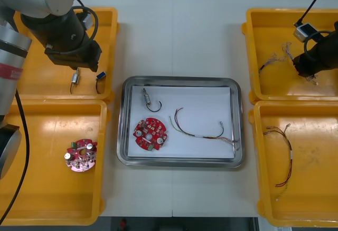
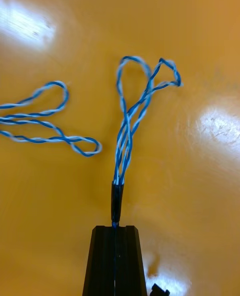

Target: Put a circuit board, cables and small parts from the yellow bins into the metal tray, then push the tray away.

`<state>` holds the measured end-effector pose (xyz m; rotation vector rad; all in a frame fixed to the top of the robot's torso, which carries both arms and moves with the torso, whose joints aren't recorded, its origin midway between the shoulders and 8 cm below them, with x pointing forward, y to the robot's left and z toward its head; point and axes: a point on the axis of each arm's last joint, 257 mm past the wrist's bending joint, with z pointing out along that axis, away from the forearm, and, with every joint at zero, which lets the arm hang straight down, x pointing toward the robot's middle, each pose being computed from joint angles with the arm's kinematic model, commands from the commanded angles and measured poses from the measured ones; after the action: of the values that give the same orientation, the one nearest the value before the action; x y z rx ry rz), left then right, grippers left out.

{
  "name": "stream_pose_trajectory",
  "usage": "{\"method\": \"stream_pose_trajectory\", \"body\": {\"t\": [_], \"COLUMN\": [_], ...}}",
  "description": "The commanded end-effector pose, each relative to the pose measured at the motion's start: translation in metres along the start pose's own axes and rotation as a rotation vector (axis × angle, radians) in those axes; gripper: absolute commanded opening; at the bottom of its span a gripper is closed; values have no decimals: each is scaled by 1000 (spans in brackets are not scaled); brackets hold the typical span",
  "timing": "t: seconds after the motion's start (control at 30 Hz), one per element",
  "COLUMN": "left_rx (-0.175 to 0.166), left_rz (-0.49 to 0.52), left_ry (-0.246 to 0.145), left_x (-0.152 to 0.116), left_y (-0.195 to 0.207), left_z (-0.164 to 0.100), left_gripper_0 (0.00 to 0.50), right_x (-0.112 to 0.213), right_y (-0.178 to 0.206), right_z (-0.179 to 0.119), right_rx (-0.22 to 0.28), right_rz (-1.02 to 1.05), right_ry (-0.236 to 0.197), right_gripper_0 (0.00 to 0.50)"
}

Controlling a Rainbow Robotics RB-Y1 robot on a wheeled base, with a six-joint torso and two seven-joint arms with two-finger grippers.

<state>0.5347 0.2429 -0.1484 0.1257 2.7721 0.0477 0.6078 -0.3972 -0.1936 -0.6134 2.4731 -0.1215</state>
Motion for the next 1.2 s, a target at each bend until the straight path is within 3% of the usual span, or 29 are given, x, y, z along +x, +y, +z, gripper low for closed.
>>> {"method": "stream_pose_trajectory", "body": {"t": [0.03,0.33,0.53,0.67,0.8,1.0,1.2], "left_rx": [-37,-48,-58,-48,-45,-67,-76], "left_rz": [101,127,116,108,108,123,123], "left_ry": [-81,-85,-69,-53,-48,-35,-24], "left_x": [-36,-45,-43,-40,-40,-38,-35], "left_y": [25,48,60,65,68,69,72], "left_z": [-28,-21,-11,2,13,26,29], "left_gripper_0": [500,500,500,500,500,500,500], "right_x": [-13,-20,-24,-24,-42,-58,-60], "right_y": [-21,-16,2,20,26,52,100], "right_z": [-47,-99,-132,-153,-167,-181,-179], "right_rx": [41,47,40,35,69,95,23], "right_rz": [1,-45,-112,-170,-210,-285,-411], "right_ry": [-25,-4,15,37,-17,-104,-155], "right_gripper_0": [0,0,0,0,0,0,0]}}
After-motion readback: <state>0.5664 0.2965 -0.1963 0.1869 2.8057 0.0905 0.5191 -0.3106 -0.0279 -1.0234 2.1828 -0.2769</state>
